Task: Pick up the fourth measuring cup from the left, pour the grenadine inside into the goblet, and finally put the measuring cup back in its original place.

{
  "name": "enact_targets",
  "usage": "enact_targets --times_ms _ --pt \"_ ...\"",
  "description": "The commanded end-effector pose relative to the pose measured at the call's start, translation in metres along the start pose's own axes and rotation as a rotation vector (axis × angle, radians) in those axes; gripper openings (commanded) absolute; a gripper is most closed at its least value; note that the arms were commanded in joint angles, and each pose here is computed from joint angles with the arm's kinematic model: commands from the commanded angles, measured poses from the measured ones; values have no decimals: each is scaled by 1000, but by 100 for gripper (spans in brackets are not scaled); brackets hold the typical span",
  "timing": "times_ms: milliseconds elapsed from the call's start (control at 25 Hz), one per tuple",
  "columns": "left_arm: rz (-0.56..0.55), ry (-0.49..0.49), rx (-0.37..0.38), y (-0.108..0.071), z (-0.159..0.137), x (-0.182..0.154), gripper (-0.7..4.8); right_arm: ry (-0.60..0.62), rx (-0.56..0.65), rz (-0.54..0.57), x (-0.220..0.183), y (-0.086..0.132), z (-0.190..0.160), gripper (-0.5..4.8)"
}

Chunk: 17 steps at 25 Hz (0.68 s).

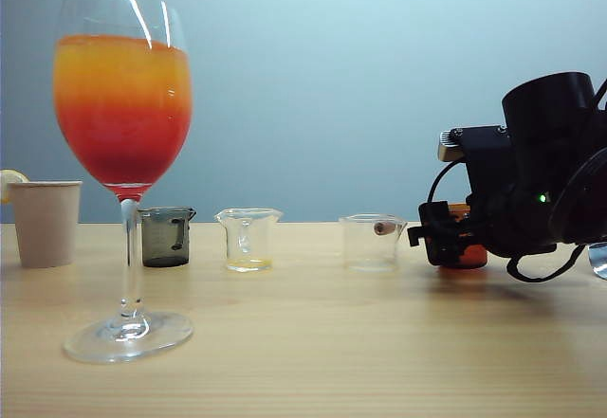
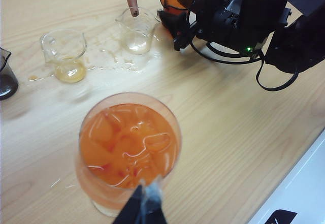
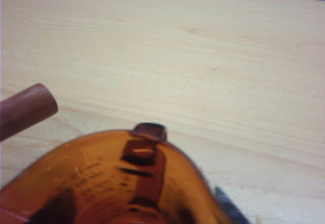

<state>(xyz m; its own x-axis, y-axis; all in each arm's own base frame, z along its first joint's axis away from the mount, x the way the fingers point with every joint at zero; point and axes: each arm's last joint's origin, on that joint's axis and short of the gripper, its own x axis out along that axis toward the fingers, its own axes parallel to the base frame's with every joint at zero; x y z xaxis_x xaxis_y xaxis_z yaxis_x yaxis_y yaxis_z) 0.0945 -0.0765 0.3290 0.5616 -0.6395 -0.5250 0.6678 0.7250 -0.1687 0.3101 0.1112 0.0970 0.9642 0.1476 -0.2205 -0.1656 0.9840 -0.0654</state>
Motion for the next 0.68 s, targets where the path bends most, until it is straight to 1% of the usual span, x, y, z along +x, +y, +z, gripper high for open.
enact_targets --times_ms 40,160,320,400,480,680 --pt "1 -19 -1 0 2 -1 -5 -16 4 7 0 1 3 452" --pt "1 -19 -1 0 2 -1 -5 -15 4 10 0 2 3 463" --pt "1 -19 -1 0 2 -1 -5 -15 4 16 0 2 3 464" --pt "0 -19 -1 0 2 -1 -5 -9 6 16 0 2 2 479" --pt "0 -19 -1 0 2 -1 -5 2 25 15 0 2 1 479" --pt "1 -19 -1 0 2 -1 -5 7 24 30 -1 2 1 479"
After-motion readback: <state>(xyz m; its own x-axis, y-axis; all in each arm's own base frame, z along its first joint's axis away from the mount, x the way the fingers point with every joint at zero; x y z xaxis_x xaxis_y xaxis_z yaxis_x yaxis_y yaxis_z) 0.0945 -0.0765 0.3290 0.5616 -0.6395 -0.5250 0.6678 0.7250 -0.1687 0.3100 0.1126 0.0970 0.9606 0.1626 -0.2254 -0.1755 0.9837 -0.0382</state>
